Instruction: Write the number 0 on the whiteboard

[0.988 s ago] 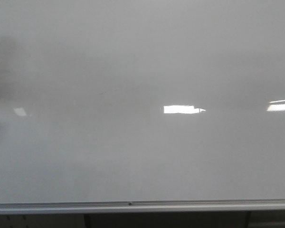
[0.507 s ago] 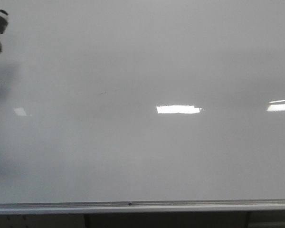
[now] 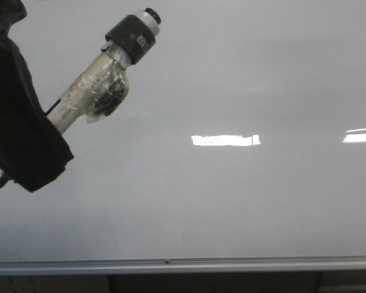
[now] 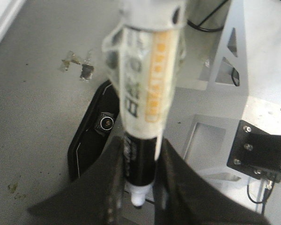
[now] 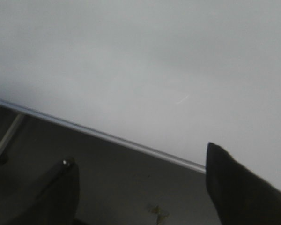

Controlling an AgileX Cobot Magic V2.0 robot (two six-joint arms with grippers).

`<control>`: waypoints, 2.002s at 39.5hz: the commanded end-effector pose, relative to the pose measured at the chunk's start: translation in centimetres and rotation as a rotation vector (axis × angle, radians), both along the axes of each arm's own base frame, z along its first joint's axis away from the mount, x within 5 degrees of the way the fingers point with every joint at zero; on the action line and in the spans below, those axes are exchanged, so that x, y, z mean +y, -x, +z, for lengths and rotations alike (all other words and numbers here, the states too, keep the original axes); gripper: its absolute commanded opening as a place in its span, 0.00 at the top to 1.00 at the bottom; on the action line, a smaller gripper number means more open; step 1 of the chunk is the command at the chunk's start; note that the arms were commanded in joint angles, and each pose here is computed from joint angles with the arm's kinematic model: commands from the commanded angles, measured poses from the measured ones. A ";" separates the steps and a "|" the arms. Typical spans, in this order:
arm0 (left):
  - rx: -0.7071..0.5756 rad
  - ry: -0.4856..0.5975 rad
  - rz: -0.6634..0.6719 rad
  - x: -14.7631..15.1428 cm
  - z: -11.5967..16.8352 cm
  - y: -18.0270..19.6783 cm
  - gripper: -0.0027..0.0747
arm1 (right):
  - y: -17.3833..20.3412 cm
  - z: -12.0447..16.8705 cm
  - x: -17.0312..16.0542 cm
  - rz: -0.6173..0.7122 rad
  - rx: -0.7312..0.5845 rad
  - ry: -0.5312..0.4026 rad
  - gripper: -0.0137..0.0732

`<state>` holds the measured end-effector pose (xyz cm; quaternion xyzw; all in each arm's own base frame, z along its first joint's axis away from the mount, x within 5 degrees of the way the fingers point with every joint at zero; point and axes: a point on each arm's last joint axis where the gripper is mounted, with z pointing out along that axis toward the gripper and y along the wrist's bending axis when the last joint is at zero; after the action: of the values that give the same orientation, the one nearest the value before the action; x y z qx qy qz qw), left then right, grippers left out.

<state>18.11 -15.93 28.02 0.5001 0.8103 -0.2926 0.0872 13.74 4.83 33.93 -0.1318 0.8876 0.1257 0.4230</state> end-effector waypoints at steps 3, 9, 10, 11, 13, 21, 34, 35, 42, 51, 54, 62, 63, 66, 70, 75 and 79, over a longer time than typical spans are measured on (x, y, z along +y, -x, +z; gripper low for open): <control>0.001 0.081 -0.044 -0.5 1.9 0.9 0.99 | -0.8 2.3 2.9 0.208 0.009 -0.079 0.17; 0.005 0.097 -0.080 -0.5 2.0 1.2 0.99 | -2.3 3.0 5.6 0.412 0.079 -0.155 0.17; 0.004 0.098 -0.081 -0.5 2.0 1.2 0.99 | -2.6 3.2 5.9 0.443 0.080 -0.162 0.17; 0.004 0.098 -0.082 -0.5 2.0 1.2 0.99 | -3.0 3.2 6.4 0.471 0.100 -0.182 0.17; 0.003 0.098 -0.083 -0.5 2.0 1.2 0.99 | -3.8 3.2 7.2 0.537 0.126 -0.213 0.17; 0.003 0.098 -0.083 -0.5 2.0 1.2 0.99 | -7.2 3.1 10.1 0.727 0.233 -0.335 0.17; 0.003 0.098 -0.083 -0.5 2.0 1.2 0.99 | -9.7 0.9 14.6 0.905 0.407 -0.343 0.17; 0.003 0.098 -0.083 -0.5 2.0 1.2 0.99 | -9.7 0.8 15.0 0.917 0.415 -0.341 0.17; 0.003 0.098 -0.083 -0.5 2.0 1.2 0.99 | -9.3 0.5 16.3 0.957 0.431 -0.333 0.21; 0.001 0.098 -0.082 -0.5 2.0 1.2 0.99 | -8.8 0.5 16.1 0.990 0.479 -0.335 0.56; 0.001 0.098 -0.082 -0.5 2.0 1.2 0.99 | -8.7 0.5 16.1 0.996 0.485 -0.334 0.71; 0.000 0.099 -0.084 -0.5 2.0 1.2 0.99 | -8.6 0.5 16.0 1.011 0.499 -0.333 0.92; 0.000 0.099 -0.084 -0.5 2.0 1.2 0.99 | -8.5 0.5 16.0 1.012 0.500 -0.333 0.92; -0.003 0.100 -0.081 -0.5 2.0 1.1 0.99 | -8.5 0.5 16.0 1.012 0.500 -0.333 0.92; -0.003 0.103 -0.079 -0.6 2.0 1.1 0.93 | -8.5 0.5 16.0 1.012 0.500 -0.333 0.92; 0.004 0.117 -0.075 -0.7 2.1 1.1 0.66 | -8.5 0.5 16.0 1.008 0.505 -0.335 0.92; 0.002 0.124 -0.069 -0.7 2.2 1.1 0.37 | -8.5 0.5 16.0 1.008 0.505 -0.335 0.92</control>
<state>17.70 -16.28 28.29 0.5224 0.7881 -0.3135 0.0876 23.86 21.08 32.04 -0.4119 0.7916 0.4336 0.1252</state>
